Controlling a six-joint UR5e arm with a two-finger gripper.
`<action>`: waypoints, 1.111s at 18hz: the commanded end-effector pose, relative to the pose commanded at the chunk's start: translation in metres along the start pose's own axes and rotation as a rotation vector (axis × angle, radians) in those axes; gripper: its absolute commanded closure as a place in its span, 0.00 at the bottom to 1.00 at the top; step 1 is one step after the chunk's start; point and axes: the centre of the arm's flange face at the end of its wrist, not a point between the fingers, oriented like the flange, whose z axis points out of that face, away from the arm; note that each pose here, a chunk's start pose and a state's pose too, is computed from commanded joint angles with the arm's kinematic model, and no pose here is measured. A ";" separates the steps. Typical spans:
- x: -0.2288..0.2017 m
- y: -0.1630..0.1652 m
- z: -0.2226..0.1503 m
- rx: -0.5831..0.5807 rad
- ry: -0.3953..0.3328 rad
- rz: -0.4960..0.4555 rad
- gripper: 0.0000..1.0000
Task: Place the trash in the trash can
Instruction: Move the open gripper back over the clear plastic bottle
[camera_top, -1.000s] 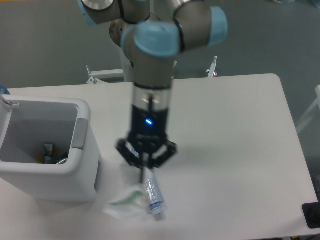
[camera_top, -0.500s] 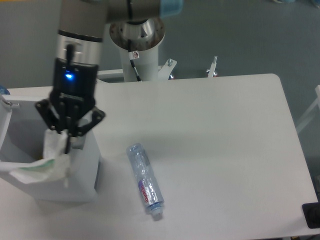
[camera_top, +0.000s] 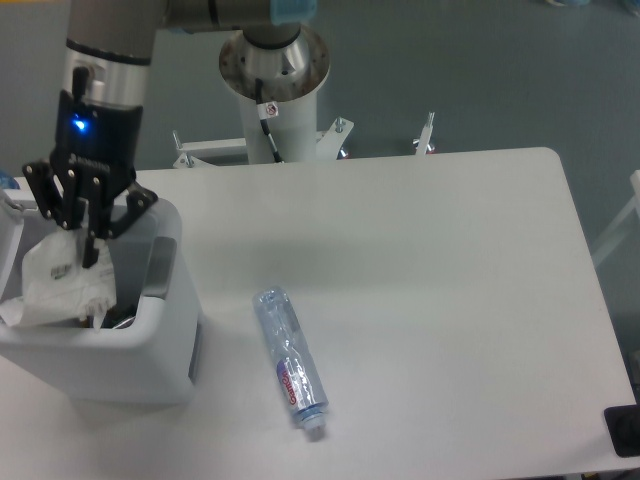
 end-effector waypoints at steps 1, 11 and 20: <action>-0.002 -0.003 -0.001 0.006 -0.002 0.000 0.09; -0.144 -0.003 0.011 0.005 -0.132 -0.262 0.00; -0.248 0.032 0.142 -0.174 -0.130 -0.410 0.00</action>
